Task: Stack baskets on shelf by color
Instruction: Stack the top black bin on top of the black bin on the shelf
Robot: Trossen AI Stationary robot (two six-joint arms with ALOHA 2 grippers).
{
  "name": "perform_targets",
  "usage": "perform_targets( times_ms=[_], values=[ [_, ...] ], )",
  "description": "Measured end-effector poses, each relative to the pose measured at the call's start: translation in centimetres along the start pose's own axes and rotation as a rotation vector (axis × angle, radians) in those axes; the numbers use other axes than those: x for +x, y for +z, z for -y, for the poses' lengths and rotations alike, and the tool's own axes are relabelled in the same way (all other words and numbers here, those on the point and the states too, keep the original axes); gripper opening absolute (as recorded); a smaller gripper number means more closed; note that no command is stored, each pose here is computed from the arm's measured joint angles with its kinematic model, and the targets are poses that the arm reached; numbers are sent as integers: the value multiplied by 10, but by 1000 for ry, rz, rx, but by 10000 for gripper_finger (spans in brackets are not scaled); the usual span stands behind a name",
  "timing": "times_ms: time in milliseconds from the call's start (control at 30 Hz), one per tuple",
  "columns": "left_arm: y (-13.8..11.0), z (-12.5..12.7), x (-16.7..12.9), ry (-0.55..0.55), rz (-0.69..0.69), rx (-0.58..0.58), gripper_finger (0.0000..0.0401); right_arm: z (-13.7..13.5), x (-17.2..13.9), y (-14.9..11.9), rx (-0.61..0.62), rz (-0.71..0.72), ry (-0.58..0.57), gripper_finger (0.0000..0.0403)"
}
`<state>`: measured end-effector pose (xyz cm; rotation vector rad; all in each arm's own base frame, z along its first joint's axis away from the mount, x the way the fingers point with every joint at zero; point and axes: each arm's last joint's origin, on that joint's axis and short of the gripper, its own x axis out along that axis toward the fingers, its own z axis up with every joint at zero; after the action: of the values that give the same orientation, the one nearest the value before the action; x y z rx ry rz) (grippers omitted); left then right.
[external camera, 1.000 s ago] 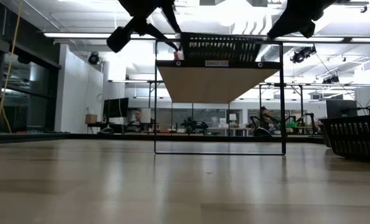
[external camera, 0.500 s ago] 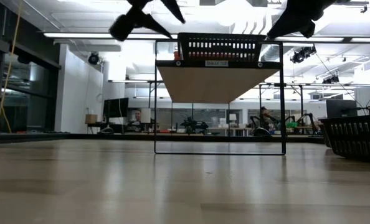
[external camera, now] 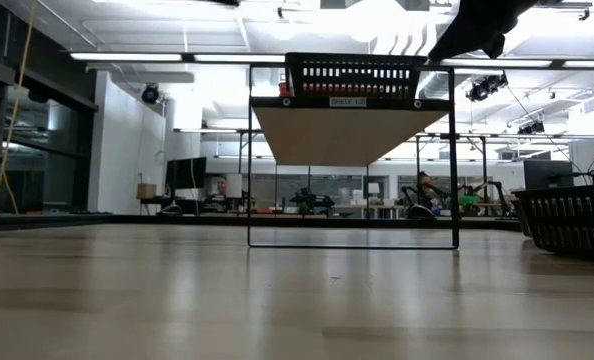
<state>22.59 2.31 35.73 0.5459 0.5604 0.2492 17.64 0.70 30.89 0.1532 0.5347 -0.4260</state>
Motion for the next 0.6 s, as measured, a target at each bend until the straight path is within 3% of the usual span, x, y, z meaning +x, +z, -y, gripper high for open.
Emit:
perform_targets(
  times_ms=[167,300,467,600],
  values=[
    [-55,6,4,-94,143,-211,160,2,0,-1,47,-3,-33,24],
    [-98,25,17,-35,286,-300,145,15,-2,-1,140,-100,-113,70],
    [-137,49,24,33,502,-494,108,28,-4,-9,346,-389,-193,134],
    [-157,64,23,46,564,-601,44,29,1,-25,448,-657,-260,162]
  ],
)
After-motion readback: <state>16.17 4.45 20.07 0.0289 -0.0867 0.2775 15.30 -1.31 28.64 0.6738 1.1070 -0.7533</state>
